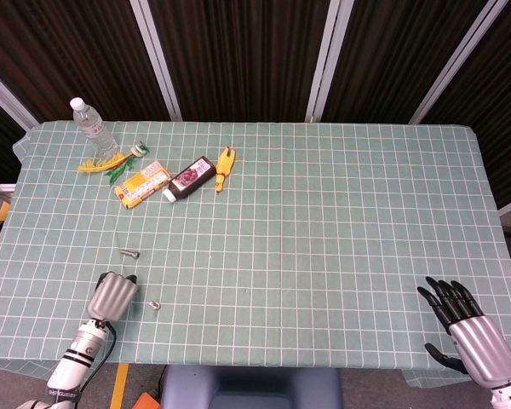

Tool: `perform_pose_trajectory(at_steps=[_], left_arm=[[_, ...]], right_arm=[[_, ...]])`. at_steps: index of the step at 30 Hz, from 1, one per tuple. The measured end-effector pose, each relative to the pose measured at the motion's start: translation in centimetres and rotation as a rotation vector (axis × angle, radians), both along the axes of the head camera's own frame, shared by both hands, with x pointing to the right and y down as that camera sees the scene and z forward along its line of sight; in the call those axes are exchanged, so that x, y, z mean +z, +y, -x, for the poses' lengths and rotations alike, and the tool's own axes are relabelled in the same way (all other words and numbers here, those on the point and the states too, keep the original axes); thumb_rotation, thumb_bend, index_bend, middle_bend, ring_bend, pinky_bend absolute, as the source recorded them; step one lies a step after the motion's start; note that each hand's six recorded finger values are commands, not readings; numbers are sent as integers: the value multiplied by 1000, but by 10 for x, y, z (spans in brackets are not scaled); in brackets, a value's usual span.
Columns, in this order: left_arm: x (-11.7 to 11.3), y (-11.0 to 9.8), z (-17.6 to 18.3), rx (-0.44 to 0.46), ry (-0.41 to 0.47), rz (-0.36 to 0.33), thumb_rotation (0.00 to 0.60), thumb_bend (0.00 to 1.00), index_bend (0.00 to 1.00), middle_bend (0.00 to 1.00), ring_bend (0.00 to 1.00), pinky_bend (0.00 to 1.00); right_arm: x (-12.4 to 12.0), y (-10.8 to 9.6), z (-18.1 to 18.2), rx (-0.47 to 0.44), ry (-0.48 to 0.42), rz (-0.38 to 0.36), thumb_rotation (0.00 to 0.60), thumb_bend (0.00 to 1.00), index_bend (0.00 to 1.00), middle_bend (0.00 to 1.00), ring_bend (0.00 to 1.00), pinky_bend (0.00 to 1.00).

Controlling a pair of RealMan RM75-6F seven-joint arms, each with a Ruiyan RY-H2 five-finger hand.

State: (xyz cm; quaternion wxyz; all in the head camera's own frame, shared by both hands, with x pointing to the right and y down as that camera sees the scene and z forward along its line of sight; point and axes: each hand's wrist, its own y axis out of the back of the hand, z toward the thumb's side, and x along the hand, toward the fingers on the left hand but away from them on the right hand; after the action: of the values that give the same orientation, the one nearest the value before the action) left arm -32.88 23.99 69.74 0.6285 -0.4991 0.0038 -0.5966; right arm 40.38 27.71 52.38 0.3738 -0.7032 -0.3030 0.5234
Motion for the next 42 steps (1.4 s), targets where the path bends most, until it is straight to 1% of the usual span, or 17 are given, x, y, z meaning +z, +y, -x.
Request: perform_pose_trajectory(at_steps=[3,18,28,42], left_arm=[[-4,-2,-4,10,15,-21,600,512,576,1000,1000,1000],[-6,-1,-11,24,26,-24,600,506,549,1000,1000,1000],[-8,0,-14,33,29,-25,600,502,470,1000,1000,1000],[-9,3,-16,31,37,-18,600,498,422,1000,1000,1000]], right_arm=[[-1,0,0,0,-1,-1,600,309,0,0,0,0],[-1,0,-1,2,-3,-2,600,309,0,0,0,0],[-3,0,-1,4,-7,-5,600,309,0,0,0,0],[-2,0,-1,3,-6,-5,600,309,0,0,0,0]])
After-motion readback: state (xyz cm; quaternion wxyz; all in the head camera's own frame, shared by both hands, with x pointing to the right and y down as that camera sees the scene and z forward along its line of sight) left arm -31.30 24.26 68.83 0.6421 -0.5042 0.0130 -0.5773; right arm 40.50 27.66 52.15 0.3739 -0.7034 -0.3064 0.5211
